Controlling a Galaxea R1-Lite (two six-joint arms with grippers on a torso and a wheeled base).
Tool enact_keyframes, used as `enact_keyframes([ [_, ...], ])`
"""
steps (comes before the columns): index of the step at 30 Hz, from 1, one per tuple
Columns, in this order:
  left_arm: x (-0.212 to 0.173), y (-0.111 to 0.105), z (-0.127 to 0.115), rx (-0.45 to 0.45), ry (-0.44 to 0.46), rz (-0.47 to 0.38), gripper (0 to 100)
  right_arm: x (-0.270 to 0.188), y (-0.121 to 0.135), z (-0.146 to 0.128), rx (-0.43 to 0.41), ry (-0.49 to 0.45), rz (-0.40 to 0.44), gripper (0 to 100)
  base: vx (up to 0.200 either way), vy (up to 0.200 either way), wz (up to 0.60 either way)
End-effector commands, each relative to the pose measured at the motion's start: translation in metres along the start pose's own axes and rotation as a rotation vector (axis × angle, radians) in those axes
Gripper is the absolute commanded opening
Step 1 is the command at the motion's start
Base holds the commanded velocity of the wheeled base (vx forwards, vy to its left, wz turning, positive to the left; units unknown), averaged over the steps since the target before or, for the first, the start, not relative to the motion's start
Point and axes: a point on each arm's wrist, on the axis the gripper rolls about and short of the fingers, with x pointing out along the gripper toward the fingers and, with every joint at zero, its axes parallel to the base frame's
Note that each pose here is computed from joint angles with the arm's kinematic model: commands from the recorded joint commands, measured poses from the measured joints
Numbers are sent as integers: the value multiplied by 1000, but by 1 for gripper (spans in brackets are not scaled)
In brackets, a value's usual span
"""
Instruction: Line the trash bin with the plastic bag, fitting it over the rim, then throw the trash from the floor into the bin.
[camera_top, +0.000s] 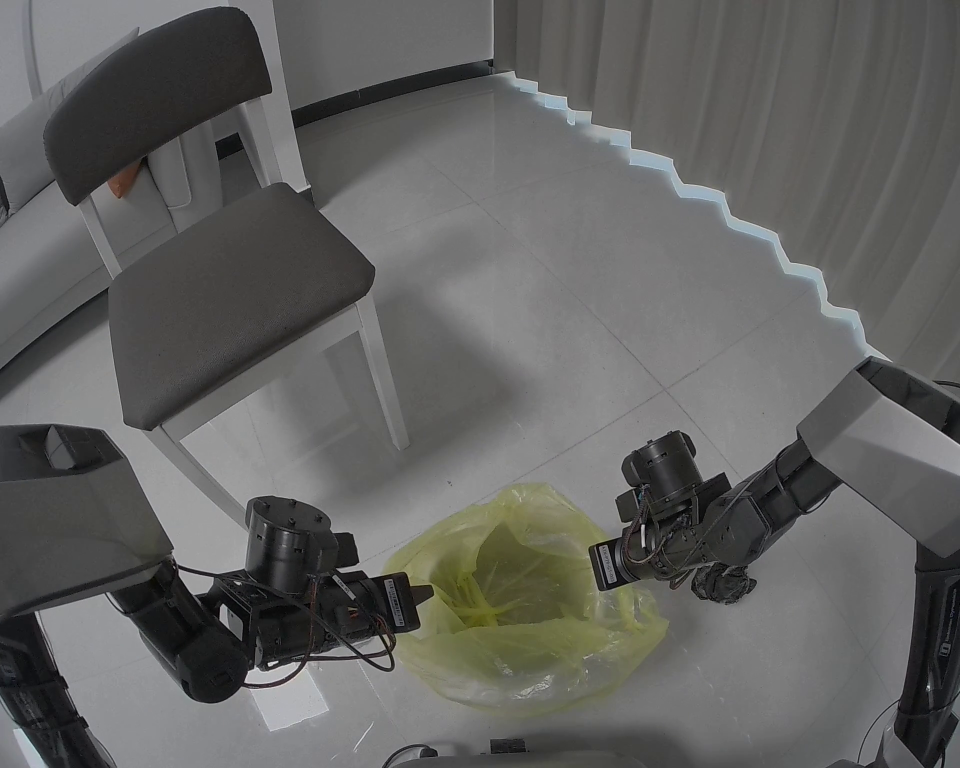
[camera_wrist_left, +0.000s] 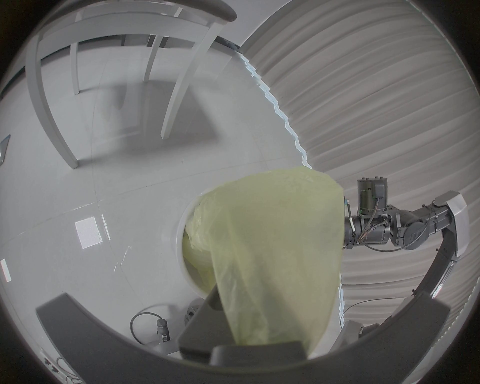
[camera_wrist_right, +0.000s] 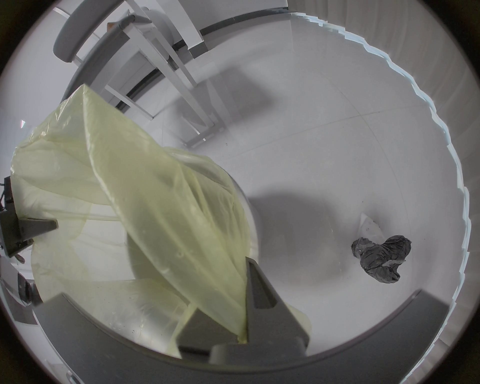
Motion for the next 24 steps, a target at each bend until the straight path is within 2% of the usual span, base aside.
enact_keyframes([
  [1, 9, 6, -3, -7, 18, 16, 0, 2, -5, 3, 1, -2, -8, 0, 0, 0, 0],
  [3, 13, 7, -1, -10, 15, 19, 0, 2, -6, 5, -2, -9, -9, 0, 0, 0, 0],
  [5, 27, 15, 7, -18, -5, 30, 0, 4, -12, 19, 10, -49, -14, 0, 0, 0, 0],
  [12, 48, 24, 24, -3, -42, 33, 0, 20, -21, 38, 22, -59, -28, 0, 0, 0, 0],
  [18, 63, 31, 17, -7, -7, 42, 0, 35, -23, 30, 8, -11, -34, 0, 0, 0, 0],
  [24, 59, 37, 12, -16, 8, 61, 0, 40, -24, 26, 5, 5, -37, 0, 0, 0, 0],
])
